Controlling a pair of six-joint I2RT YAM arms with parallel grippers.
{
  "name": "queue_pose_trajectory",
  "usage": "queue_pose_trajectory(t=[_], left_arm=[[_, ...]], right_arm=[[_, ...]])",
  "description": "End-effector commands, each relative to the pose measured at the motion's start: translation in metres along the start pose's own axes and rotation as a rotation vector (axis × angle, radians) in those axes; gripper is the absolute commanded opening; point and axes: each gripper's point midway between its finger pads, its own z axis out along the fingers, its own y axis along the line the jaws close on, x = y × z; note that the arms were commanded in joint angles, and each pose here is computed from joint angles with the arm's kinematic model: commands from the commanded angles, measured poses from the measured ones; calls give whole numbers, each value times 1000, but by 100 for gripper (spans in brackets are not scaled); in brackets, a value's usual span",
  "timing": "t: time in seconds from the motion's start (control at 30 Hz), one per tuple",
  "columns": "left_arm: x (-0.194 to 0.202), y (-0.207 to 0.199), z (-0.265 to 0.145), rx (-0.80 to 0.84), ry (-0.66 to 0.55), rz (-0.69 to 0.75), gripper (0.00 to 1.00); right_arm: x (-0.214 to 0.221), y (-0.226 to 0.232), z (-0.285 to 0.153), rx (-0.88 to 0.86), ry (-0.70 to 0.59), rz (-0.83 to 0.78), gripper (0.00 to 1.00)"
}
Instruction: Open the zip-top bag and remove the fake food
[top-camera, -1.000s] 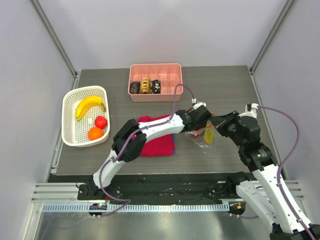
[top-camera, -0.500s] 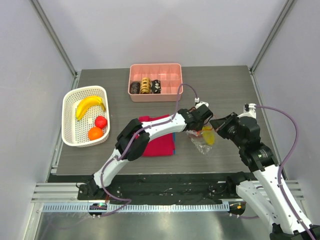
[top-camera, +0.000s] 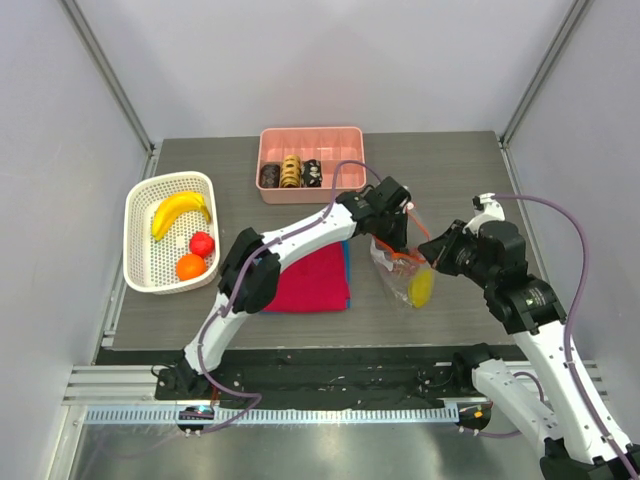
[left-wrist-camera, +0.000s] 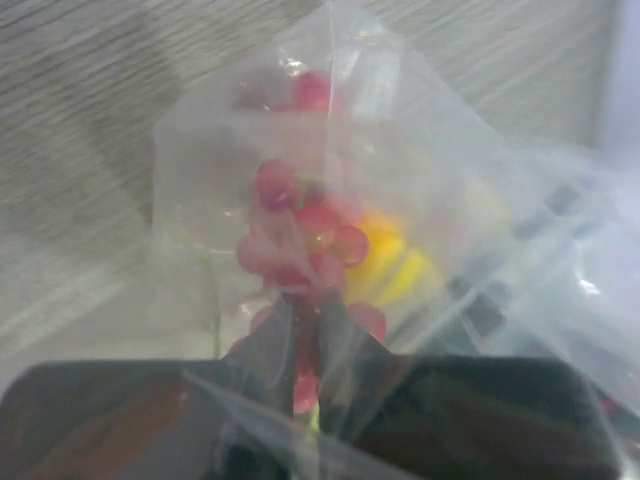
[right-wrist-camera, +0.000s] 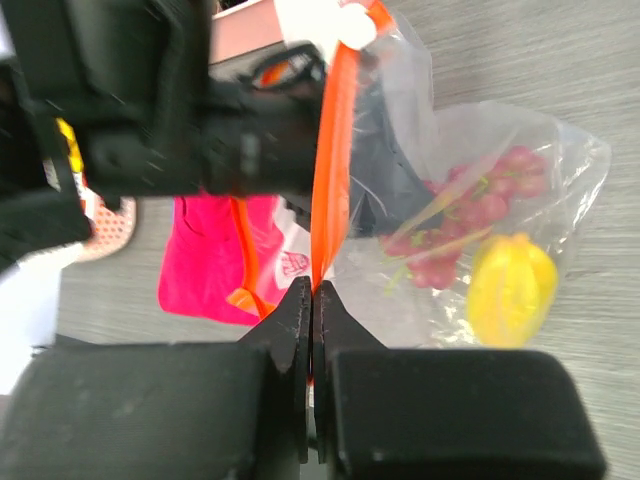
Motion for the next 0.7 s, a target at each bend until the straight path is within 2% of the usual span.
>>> queue_pose_trajectory(t=[0.0,0.2,0.4,0.5,0.67], left_arm=[[-23,-52,-55,207,-34,-74,0],[-51,-68,-80,311,-78,-163,0],[-69,-82,-94,409,-92,-266,0],[-77,-95,-105,454,-99,-316,0],[-87,-103,-117,556,-101,-533,0]], right_arm=[[-13,11,-16,-42,-20,-141,1],[6,10,-20,-89,38,-192,1],[-1,16,-15,-100,64,-255,1],[-9,10,-7,-51,94,-332,1],[-44,-3,-6,92,37,-411,1]])
